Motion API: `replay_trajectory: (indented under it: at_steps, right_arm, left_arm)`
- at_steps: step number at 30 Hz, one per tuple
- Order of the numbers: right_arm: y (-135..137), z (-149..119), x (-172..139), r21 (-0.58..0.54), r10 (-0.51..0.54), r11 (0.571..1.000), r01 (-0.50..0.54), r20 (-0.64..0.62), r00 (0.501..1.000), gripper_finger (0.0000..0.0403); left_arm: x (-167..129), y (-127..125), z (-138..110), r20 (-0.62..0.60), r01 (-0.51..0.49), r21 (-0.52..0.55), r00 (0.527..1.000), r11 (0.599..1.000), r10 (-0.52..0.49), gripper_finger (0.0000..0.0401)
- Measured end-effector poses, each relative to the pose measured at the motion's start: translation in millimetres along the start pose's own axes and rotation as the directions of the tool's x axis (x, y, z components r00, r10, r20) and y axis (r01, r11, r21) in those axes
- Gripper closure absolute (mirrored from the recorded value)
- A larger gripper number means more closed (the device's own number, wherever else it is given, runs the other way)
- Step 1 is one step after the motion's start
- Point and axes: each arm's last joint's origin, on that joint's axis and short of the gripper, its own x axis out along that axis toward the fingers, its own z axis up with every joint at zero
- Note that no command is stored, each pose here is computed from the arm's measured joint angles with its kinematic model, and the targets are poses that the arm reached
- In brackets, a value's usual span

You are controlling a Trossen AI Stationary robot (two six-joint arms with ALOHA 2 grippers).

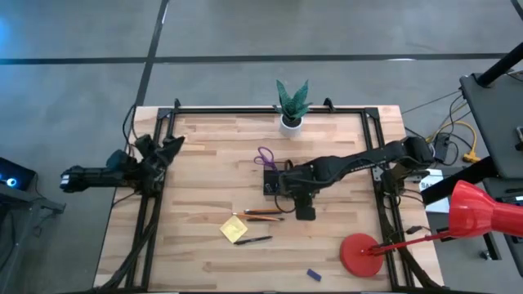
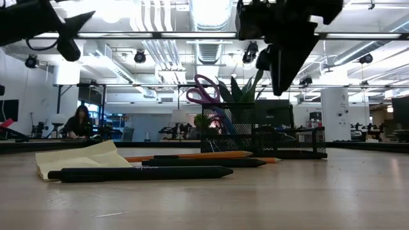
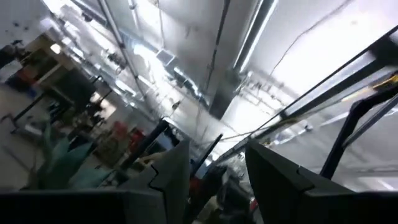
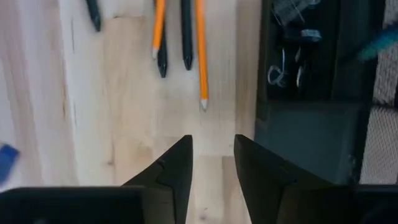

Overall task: Pick and place office supplies into organizer
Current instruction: Put the yellow pad into the black organizer

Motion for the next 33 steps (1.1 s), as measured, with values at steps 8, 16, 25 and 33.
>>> replay_trajectory:
  at_steps: [8, 16, 25, 33]
  right_arm:
    - [3.4, -3.0, 27.8, -0.137, 0.004, 0.991, -0.008, -0.029, 1.000, 0.0279]
    - [5.4, 0.7, 66.4, -0.029, -0.007, 1.000, 0.004, -0.095, 0.995, 0.0308]
    - [25.8, 4.8, 63.1, -0.084, 0.028, 0.996, -0.030, -0.022, 0.999, 0.0360]
    - [40.0, 31.1, 53.2, -0.216, 0.081, 0.975, -0.043, 0.171, 0.982, 0.0359]
  left_arm:
    - [1.9, 12.2, -25.6, -0.315, -0.106, 0.024, 0.943, 0.994, 0.108, 0.0260]
    - [0.6, 20.4, -47.0, -0.552, -0.086, 0.054, 0.828, 0.995, 0.102, 0.0310]
    - [3.7, 20.6, -62.9, -0.747, -0.015, -0.022, 0.664, 1.000, -0.007, 0.0395]
    - [-0.1, 17.9, -75.7, -0.907, -0.084, -0.254, 0.367, 0.964, -0.207, 0.0400]
